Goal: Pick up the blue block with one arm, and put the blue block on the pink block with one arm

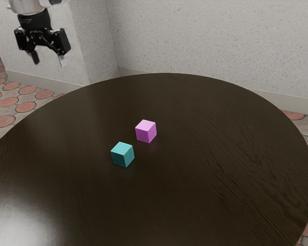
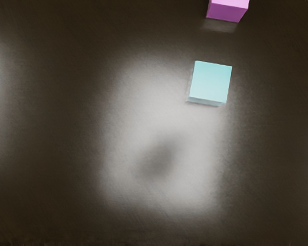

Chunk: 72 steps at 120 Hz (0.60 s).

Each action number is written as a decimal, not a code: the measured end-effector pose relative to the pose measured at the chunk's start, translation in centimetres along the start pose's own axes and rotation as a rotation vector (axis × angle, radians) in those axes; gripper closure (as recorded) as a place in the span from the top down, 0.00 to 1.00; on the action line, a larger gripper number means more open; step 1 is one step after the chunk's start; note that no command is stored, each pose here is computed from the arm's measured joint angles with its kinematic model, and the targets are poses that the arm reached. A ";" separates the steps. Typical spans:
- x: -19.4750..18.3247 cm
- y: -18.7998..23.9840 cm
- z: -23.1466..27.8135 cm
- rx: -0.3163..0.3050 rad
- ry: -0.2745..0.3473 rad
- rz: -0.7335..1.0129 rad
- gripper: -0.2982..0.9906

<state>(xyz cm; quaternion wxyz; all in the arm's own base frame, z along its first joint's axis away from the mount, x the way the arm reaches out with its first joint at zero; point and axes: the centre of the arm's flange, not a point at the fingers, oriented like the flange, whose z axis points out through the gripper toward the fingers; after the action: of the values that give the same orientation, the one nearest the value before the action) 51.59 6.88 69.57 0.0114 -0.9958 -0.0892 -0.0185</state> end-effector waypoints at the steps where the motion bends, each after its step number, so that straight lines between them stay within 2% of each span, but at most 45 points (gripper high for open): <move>1: 0.0 -0.2 0.0 0.001 -0.002 -0.006 0.77; 10: -0.1 -1.3 0.1 0.003 -0.015 -0.037 0.77; 22: -0.3 -0.5 -0.4 0.002 -0.017 -0.034 0.77; 25: -0.4 -0.1 -1.9 -0.002 0.006 -0.031 0.77; 32: -1.8 0.5 -8.2 -0.015 0.121 -0.025 0.77; 38: -2.1 0.9 -9.9 -0.021 0.145 -0.020 0.77; 46: -1.4 1.6 -9.7 -0.023 0.139 -0.016 0.77; 72: 2.1 5.5 -4.8 -0.046 0.047 0.033 0.77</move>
<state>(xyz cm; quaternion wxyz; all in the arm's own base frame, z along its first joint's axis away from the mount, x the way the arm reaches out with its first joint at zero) 54.47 1.73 74.30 -0.0093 -0.9964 -0.0720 -0.0436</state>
